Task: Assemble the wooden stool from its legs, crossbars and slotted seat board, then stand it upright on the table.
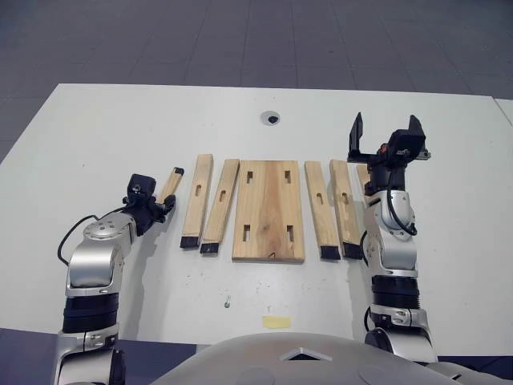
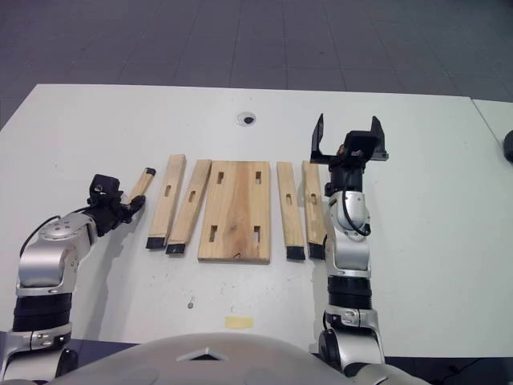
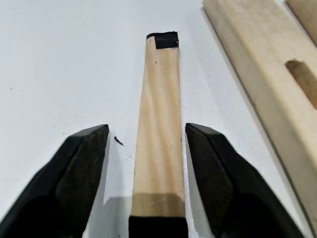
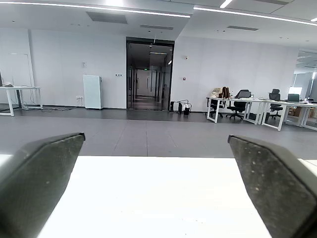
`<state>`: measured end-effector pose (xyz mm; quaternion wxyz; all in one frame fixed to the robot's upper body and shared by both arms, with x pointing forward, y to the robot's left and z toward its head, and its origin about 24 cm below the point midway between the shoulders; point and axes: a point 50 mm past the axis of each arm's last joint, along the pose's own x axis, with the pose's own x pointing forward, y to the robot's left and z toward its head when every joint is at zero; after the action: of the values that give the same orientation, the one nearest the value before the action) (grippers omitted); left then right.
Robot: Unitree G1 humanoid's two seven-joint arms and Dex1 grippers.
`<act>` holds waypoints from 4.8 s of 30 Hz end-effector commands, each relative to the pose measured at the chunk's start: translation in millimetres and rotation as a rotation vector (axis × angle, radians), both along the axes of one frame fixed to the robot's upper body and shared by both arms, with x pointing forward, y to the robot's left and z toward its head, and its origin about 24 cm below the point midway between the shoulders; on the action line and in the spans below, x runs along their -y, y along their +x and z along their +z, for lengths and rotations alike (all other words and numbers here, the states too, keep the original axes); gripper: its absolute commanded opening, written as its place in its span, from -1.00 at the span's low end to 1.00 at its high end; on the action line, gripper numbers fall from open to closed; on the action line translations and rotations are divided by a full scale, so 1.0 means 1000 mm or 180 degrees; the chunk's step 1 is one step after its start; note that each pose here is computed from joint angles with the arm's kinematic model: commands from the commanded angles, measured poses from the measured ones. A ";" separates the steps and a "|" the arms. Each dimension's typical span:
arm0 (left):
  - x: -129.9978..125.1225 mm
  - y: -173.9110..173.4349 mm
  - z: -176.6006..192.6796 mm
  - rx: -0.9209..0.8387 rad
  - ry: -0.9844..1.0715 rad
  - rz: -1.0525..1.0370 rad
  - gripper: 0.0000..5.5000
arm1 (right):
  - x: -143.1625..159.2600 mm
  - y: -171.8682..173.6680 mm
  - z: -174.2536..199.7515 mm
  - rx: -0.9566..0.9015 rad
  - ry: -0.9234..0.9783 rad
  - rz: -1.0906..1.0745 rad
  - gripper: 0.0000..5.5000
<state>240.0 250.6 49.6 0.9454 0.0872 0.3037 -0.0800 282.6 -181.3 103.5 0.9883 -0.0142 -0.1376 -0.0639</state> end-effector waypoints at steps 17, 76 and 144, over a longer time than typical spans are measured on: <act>-0.012 0.038 0.103 0.1415 -0.0420 0.0508 -0.53 | -0.032 0.006 0.015 -0.0208 0.0634 0.0844 0.96; 0.114 0.012 0.116 0.1555 -0.0433 -0.2472 -0.14 | -0.055 -0.008 0.012 -0.0764 0.2938 0.1644 -0.85; 0.101 0.005 0.086 0.1476 -0.0369 -0.1468 0.96 | 0.010 -0.055 -0.016 -0.0879 0.2489 0.0723 -0.85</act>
<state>245.5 149.7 136.5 0.9495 0.1123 0.0490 -0.2888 224.7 -191.1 84.3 0.9286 0.3697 0.0303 -0.0024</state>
